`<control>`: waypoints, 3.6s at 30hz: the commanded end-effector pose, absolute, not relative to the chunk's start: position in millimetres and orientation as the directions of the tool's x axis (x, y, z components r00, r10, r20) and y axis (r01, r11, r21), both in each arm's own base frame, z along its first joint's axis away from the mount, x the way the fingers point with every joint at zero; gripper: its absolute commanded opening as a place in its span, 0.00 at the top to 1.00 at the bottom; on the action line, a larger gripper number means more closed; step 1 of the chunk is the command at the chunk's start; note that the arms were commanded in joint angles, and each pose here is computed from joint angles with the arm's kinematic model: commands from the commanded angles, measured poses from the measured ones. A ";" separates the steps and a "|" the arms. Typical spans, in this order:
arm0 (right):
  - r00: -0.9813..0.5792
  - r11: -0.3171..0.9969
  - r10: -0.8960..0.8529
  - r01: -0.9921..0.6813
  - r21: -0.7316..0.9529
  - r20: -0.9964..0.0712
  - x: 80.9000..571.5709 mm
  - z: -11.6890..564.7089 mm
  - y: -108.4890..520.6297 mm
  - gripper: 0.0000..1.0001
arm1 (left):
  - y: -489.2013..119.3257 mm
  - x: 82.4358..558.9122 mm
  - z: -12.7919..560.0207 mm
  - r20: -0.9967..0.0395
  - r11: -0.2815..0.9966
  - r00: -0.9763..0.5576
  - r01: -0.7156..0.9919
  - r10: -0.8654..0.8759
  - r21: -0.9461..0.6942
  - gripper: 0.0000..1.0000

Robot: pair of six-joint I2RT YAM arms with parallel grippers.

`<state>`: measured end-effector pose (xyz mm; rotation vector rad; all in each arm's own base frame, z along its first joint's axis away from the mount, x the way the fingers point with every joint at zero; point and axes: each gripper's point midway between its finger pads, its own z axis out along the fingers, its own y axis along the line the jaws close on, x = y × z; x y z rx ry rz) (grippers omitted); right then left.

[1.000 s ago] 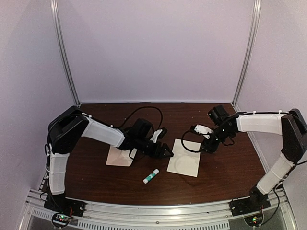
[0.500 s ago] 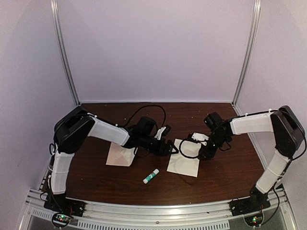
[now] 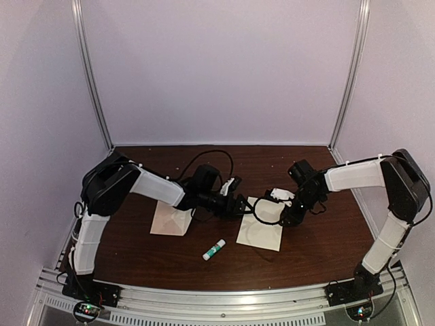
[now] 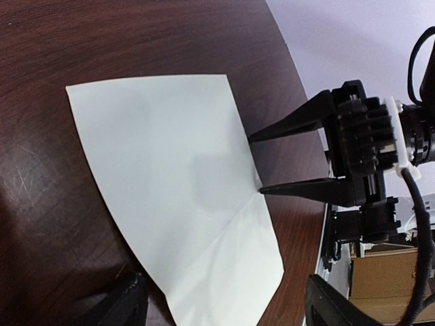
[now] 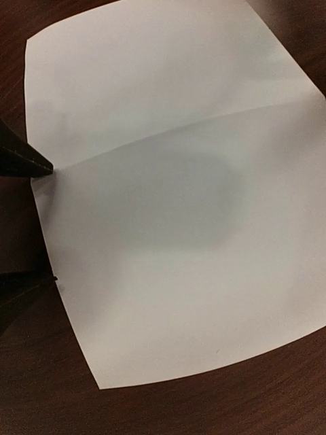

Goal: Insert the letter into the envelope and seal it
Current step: Pick up the letter from the center of the board, then pass from the left arm to the right

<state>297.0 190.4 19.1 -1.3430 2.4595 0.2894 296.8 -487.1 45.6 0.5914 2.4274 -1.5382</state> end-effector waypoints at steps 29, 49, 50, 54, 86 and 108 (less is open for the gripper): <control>-0.520 0.533 -0.784 -0.844 0.062 -0.340 284.4 4.2 195.0 0.53 | -493.1 292.4 58.8 -0.129 0.244 -0.978 0.167 0.165 -0.955 0.37; -0.513 0.533 -0.777 -0.844 0.050 -0.365 284.9 12.5 196.3 0.52 | -513.2 311.1 64.3 -0.130 0.206 -0.980 0.159 0.149 -0.966 0.67; -0.513 0.534 -0.776 -0.844 0.051 -0.367 285.0 13.1 196.7 0.52 | -513.3 311.6 63.7 -0.135 0.209 -0.979 0.165 0.150 -0.964 0.70; -0.505 0.530 -0.772 -0.847 0.048 -0.386 284.7 19.7 197.9 0.53 | -512.6 313.0 59.3 -0.154 0.226 -0.977 0.185 0.148 -0.956 0.80; -0.463 0.527 -0.401 -0.823 0.215 -0.791 328.5 226.3 157.2 0.44 | -476.0 300.9 186.4 -0.688 0.243 -0.602 0.796 0.406 -0.554 0.96; -0.345 0.128 -0.530 -0.936 0.329 -0.775 277.1 234.7 267.2 0.41 | -423.9 233.6 231.5 -0.742 0.054 -0.404 0.893 0.535 -0.447 0.97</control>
